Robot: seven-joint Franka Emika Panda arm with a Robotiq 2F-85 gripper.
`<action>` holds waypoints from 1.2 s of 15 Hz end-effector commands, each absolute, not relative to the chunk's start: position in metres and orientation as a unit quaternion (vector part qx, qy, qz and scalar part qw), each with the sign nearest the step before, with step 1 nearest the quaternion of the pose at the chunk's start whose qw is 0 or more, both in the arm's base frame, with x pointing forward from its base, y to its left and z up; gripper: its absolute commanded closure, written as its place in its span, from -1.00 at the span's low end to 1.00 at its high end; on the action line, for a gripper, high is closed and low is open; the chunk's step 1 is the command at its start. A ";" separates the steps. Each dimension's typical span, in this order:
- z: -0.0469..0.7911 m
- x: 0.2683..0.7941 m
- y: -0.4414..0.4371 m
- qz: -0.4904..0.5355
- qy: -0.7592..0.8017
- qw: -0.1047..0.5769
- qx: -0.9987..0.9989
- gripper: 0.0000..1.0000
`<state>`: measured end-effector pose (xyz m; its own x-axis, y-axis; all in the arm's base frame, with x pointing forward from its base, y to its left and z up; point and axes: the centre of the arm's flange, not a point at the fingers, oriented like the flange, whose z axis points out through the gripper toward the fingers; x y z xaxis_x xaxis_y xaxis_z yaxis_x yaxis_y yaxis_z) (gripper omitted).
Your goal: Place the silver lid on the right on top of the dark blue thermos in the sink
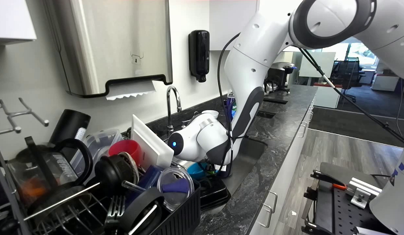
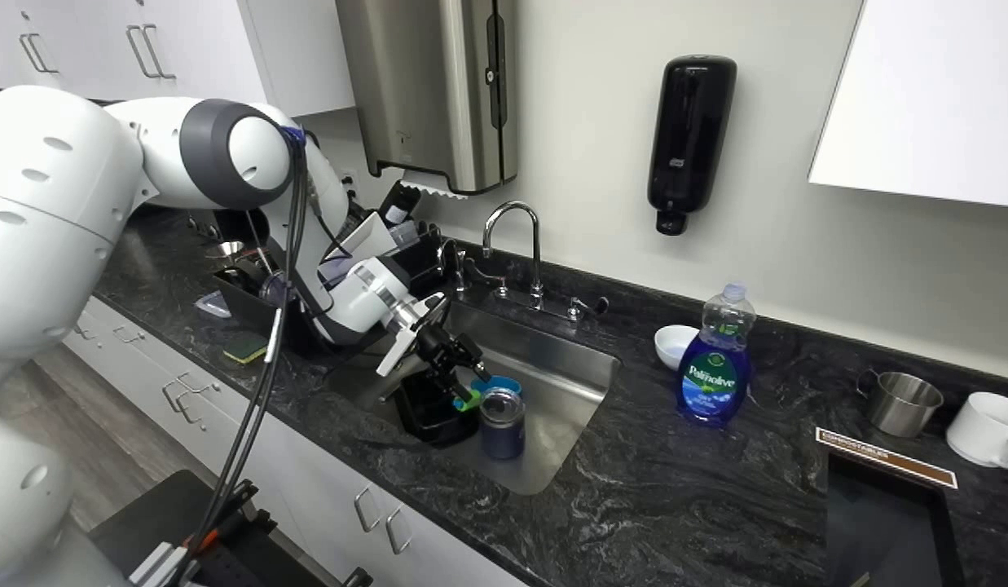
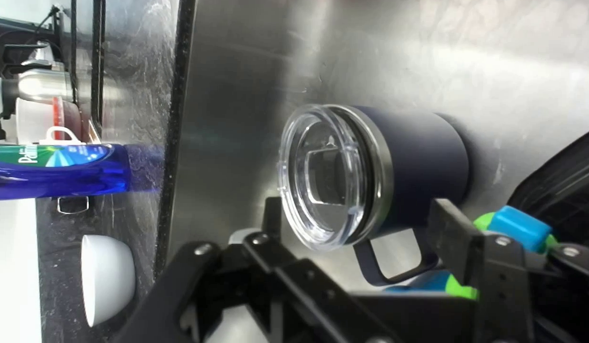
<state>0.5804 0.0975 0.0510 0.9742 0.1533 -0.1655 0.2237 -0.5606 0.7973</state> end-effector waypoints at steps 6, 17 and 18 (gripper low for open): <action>0.088 0.579 0.086 0.000 0.129 0.359 0.924 -1.00; 0.159 0.573 0.044 0.023 0.142 0.252 0.957 -1.00; 0.164 0.571 0.039 0.022 0.141 0.245 0.959 -1.00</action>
